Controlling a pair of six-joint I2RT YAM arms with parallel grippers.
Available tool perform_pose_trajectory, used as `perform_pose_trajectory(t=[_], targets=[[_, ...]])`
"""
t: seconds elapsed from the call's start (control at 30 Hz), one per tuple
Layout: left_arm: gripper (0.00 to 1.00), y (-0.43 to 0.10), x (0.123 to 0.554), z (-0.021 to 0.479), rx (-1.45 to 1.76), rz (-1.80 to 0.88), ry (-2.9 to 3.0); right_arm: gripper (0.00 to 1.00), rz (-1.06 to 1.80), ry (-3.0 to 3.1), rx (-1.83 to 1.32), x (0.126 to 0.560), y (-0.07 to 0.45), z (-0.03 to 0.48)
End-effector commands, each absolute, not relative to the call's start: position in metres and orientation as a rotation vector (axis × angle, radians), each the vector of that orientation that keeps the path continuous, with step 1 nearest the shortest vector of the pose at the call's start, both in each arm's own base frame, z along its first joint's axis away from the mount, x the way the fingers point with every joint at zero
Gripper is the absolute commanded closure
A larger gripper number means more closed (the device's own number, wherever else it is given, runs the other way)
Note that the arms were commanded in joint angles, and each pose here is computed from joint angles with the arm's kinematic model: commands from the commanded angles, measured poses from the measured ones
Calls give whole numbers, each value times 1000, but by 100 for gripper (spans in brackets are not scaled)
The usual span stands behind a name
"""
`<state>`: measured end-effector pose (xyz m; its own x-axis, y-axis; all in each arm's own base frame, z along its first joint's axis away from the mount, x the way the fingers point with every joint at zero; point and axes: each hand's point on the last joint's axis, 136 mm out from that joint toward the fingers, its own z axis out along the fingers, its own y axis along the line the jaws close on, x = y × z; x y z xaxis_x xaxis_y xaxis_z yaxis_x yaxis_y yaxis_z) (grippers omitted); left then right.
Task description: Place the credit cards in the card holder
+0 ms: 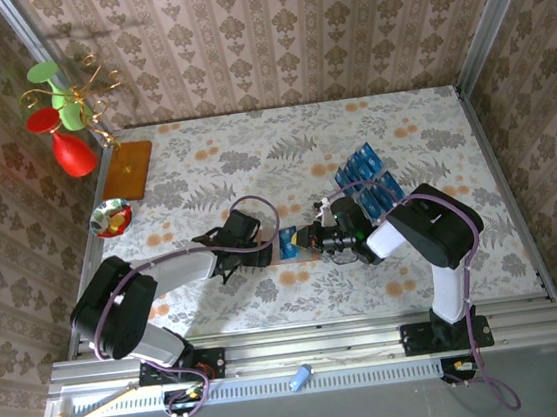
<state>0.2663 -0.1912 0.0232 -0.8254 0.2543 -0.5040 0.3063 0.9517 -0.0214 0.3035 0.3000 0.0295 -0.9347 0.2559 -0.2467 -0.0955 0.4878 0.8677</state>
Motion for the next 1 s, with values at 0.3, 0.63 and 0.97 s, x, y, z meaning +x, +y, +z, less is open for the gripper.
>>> perform_pose_trajectory(t=[0.3, 0.63, 0.97], targets=[[0, -183, 263, 20, 370, -127, 2596, 94, 1322, 2534, 192, 291, 297, -6], [0, -178, 264, 19, 335, -137, 2594, 44, 1212, 2587, 94, 295, 296, 18], [0, -172, 264, 18, 301, -160, 2586, 20, 1093, 2633, 12, 299, 291, 40]])
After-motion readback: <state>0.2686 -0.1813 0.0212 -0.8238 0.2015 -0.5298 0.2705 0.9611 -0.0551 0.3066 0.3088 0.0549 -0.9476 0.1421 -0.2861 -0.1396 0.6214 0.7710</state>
